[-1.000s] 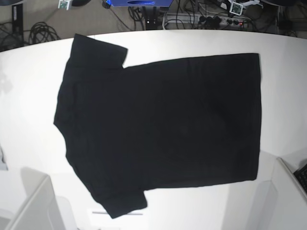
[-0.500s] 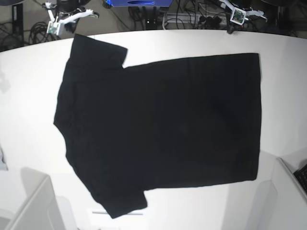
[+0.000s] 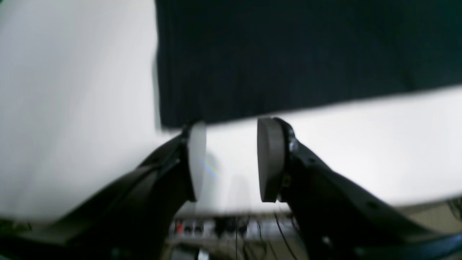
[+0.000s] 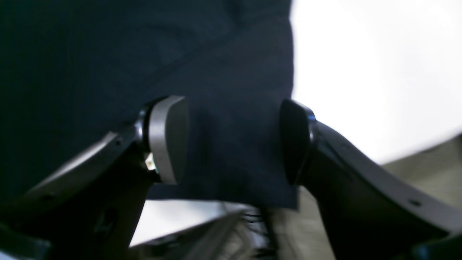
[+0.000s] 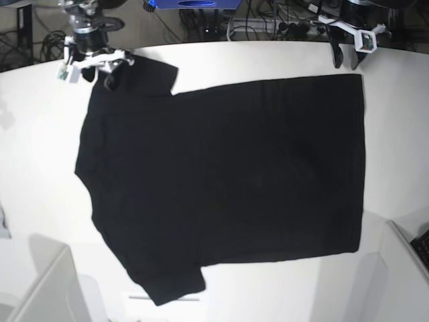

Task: Fold the T-shirt properly
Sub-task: 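Move both grippers down to the shirt's shoulder corners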

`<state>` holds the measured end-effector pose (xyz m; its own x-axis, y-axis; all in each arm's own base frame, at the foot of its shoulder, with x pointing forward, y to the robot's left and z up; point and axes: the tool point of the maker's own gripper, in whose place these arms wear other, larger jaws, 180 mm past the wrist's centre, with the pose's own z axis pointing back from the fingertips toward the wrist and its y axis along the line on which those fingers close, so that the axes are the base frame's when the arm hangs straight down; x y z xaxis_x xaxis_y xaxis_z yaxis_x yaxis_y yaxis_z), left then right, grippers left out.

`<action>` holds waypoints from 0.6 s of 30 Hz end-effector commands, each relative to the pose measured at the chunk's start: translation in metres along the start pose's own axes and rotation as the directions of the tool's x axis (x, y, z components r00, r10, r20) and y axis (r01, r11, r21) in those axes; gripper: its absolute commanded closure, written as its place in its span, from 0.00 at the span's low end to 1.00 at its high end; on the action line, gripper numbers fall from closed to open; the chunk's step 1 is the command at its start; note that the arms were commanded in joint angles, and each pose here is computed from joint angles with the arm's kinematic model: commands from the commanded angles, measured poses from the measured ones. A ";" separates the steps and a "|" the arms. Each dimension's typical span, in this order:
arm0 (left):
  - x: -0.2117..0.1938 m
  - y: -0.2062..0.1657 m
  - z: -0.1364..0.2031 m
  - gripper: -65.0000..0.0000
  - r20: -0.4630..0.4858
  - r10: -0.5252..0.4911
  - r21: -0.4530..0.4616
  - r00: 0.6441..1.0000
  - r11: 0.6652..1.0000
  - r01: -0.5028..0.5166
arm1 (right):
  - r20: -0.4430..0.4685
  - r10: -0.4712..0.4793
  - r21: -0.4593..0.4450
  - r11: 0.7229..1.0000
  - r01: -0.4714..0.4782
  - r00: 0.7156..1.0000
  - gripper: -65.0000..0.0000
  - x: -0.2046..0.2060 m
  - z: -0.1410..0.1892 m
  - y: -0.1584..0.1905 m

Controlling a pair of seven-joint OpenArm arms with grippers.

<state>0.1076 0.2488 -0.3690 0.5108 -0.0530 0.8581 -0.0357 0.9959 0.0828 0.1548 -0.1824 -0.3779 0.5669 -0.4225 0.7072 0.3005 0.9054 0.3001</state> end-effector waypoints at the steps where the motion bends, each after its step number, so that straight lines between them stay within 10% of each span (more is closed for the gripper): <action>1: 0.010 0.003 0.003 0.64 0.032 0.020 -0.009 0.999 1.000 -0.020 | 0.024 -0.018 0.030 0.999 0.017 1.000 0.42 0.013 -0.001 0.002; 7: 0.044 0.028 0.003 0.63 0.131 0.232 -0.091 0.964 0.971 -0.222 | -0.058 -0.290 0.100 0.951 0.294 0.955 0.42 0.027 -0.012 -0.016; 18: 0.035 0.083 -0.009 0.63 0.027 0.240 -0.058 0.970 0.970 -0.238 | -0.178 -0.369 -0.012 0.928 0.373 0.912 0.42 -0.011 -0.026 -0.054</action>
<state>0.1296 0.3270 -0.3450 0.4826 0.1981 0.8531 -0.1165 0.9799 -0.1617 0.1481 -0.2249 -0.4252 0.5499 -0.7333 0.3999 0.5172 0.6749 0.5263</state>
